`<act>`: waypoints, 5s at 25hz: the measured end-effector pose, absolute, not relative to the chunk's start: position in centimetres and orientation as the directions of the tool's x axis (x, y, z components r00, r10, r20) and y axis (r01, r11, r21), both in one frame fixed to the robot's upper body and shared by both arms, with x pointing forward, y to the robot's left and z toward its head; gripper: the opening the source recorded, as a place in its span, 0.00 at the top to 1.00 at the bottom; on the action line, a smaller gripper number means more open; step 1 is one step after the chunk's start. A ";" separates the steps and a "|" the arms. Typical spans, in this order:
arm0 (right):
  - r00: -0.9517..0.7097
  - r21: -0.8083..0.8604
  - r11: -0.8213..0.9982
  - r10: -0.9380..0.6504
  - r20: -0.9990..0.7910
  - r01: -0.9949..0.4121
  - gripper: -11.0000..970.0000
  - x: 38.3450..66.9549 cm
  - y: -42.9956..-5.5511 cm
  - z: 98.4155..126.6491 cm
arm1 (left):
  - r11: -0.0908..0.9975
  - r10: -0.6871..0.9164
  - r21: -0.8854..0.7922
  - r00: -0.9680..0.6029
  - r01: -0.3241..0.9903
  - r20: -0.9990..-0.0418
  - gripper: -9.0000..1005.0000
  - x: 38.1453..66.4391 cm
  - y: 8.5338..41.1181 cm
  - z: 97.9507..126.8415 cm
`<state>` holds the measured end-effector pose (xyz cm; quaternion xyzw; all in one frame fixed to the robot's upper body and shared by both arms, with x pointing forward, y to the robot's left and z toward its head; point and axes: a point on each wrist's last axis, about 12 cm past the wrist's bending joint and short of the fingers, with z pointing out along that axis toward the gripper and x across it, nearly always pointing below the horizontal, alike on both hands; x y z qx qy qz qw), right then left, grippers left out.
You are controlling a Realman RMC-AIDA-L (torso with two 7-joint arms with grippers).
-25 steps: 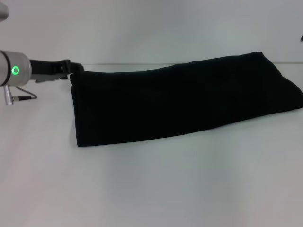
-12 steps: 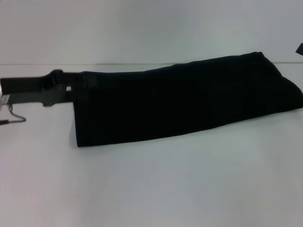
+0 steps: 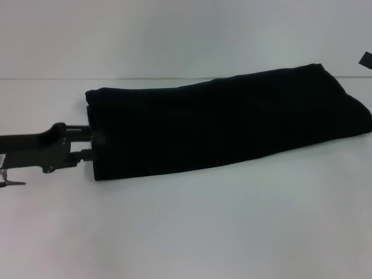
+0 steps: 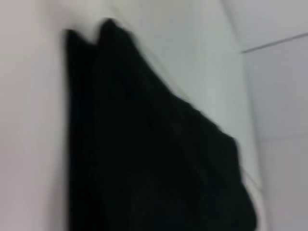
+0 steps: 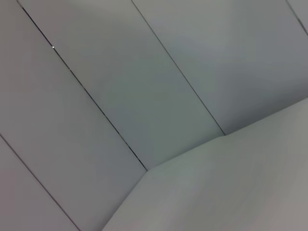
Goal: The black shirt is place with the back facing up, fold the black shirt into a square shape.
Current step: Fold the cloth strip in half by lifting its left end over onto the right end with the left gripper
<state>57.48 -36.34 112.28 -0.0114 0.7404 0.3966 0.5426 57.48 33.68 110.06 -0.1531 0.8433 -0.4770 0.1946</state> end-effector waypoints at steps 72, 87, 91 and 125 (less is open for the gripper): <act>-0.413 0.589 0.681 0.430 -0.802 -0.435 0.20 57.2 -36.5 111.9 | 0.270 -0.758 -0.847 -0.644 -0.457 0.106 0.45 56.4 29.9 102.7; -0.406 0.591 0.681 0.438 -0.802 -0.433 0.20 57.1 -36.6 111.9 | 0.324 -0.736 -0.857 -0.676 -0.402 0.039 0.49 58.3 27.5 103.4; -0.399 0.594 0.679 0.447 -0.801 -0.432 0.20 57.0 -36.8 112.0 | 0.335 -0.722 -0.862 -0.691 -0.380 0.024 0.59 58.5 27.5 103.8; -0.388 0.606 0.681 0.471 -0.792 -0.411 0.20 56.8 -37.4 112.0 | 0.486 -0.801 -0.813 -0.535 -0.321 -0.268 0.98 58.0 39.3 106.7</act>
